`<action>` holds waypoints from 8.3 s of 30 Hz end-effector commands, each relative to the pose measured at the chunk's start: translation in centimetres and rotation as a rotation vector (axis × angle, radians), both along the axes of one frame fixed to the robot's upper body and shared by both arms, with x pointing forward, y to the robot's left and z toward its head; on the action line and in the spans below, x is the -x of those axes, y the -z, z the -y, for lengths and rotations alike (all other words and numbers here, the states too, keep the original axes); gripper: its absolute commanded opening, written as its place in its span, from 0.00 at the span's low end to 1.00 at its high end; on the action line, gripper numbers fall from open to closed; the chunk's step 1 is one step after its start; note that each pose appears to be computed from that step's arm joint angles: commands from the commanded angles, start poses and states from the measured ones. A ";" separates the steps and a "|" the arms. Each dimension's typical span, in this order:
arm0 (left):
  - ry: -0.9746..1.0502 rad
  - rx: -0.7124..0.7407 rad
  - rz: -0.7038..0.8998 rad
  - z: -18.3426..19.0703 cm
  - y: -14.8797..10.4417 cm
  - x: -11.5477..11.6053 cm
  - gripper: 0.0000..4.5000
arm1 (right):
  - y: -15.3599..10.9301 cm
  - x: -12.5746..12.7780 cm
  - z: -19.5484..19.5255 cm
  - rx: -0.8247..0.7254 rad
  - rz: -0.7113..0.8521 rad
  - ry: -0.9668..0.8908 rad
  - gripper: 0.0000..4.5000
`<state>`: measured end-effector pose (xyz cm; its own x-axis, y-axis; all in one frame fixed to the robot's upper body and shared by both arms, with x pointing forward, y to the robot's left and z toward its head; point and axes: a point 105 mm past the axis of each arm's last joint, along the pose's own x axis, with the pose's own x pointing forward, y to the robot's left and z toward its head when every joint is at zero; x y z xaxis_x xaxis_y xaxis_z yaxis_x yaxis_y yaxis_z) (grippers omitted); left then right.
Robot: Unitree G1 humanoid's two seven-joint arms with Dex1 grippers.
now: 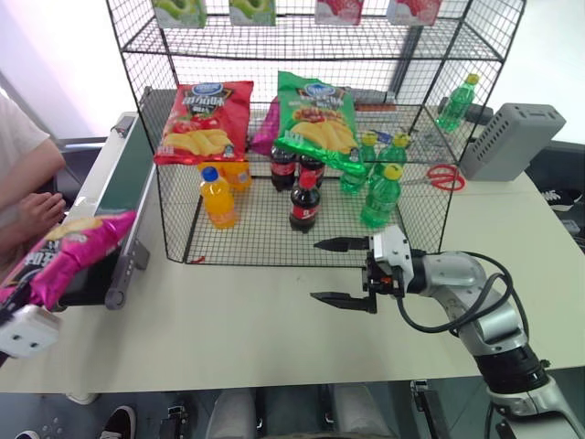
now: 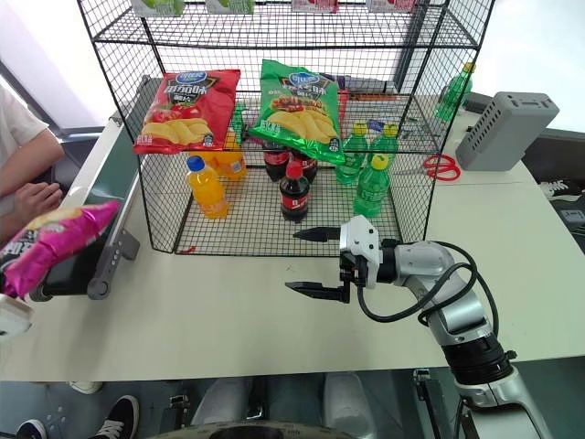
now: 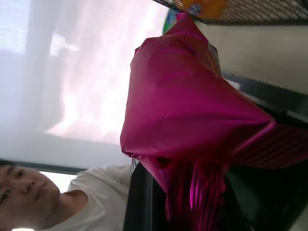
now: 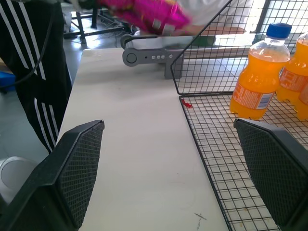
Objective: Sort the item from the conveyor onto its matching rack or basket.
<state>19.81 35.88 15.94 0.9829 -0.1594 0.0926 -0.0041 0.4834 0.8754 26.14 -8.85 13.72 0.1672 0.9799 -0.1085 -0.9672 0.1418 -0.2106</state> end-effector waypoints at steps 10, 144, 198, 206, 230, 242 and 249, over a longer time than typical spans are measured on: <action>0.512 1.056 -0.459 6.0 -5.7 3.1 0.01 | -1.5 -1.3 2.4 -0.007 0.033 0.037 1.00; 0.949 1.135 -0.640 18.6 -1.1 -5.0 0.90 | -12.5 -3.1 7.8 0.132 1.218 0.568 0.01; 0.960 1.150 -0.681 18.8 -0.1 -5.6 0.90 | -13.1 1.0 16.6 0.057 0.956 1.043 0.01; 0.976 1.165 -0.685 19.2 -0.2 -5.9 0.90 | -13.1 0.1 16.3 0.046 0.926 1.006 0.01; 0.933 1.186 -0.651 19.0 0.0 -5.4 0.90 | -11.8 -2.0 11.3 0.002 0.890 0.650 0.01; 0.947 1.193 -0.650 19.3 -0.1 -5.8 0.90 | -10.6 -1.6 5.8 -0.075 0.861 0.567 0.01; 0.942 1.167 -0.644 19.0 -0.2 -5.5 0.90 | -13.9 -1.6 9.9 -0.106 0.901 0.727 0.01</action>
<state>25.62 16.72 15.13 0.5182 -0.8309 0.2026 0.8476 0.4673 -0.2513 28.77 -17.95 25.60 0.6859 0.6304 0.3636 -0.2214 0.6567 -0.7209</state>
